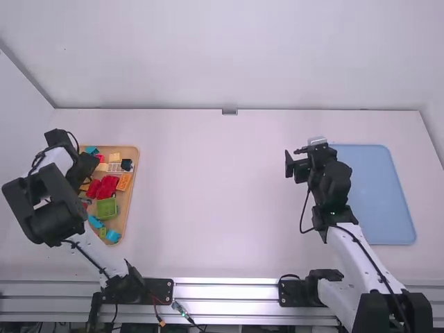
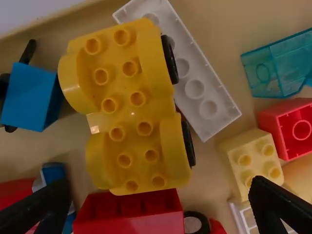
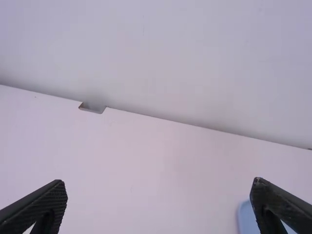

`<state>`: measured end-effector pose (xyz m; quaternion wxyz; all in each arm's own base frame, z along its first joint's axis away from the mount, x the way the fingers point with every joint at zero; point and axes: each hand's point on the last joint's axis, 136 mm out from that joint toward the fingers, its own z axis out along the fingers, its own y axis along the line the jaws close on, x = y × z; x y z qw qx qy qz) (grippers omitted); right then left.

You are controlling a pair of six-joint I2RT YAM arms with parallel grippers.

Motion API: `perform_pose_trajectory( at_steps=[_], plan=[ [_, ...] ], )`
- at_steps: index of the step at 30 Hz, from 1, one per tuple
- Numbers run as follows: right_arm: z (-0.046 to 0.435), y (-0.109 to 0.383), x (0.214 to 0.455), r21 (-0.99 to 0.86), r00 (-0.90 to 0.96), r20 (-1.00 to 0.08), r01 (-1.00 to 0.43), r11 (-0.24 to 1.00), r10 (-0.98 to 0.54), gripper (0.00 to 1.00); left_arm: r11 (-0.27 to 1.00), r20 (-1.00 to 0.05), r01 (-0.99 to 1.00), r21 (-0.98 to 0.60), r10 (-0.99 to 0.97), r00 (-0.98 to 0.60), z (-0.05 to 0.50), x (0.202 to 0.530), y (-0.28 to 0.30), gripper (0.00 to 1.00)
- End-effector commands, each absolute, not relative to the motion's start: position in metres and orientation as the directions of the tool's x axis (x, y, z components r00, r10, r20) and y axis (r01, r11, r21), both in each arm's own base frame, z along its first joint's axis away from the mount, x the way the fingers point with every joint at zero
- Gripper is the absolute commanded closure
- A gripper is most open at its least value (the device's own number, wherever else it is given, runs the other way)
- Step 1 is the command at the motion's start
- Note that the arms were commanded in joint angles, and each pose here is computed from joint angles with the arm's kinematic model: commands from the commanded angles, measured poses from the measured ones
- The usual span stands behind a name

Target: Assemble lego blocks to make yellow taxi

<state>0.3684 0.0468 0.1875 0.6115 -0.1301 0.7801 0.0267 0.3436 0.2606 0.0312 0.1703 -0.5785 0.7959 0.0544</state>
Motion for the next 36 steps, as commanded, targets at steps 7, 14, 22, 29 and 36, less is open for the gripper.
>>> perform_pose_trajectory(
  at_steps=[7,14,22,29,36],
  plan=[
    [0.200,0.050,0.374,-0.123,-0.195,-0.966,-0.244,0.962,-0.172,0.01,0.232,-0.336,-0.971,-0.061,-0.921,-0.199,0.013,0.320,0.270,0.11],
    [0.200,0.050,0.373,-0.122,-0.198,-0.965,-0.242,0.963,-0.172,0.01,0.234,-0.357,-0.969,-0.083,-0.915,-0.190,0.008,0.323,0.272,0.11],
    [0.199,0.050,0.373,-0.121,-0.201,-0.964,-0.245,0.962,-0.172,0.01,0.236,-0.386,-0.965,-0.113,-0.905,-0.176,-0.001,0.325,0.273,0.12],
    [0.199,0.051,0.373,-0.120,-0.202,-0.964,-0.245,0.962,-0.172,0.01,0.239,-0.409,-0.962,-0.134,-0.897,-0.166,-0.009,0.326,0.273,0.16],
    [0.199,0.051,0.373,-0.121,-0.202,-0.964,-0.246,0.962,-0.173,0.01,0.242,-0.408,-0.960,-0.143,-0.898,-0.165,-0.009,0.327,0.273,0.37]
  ],
)
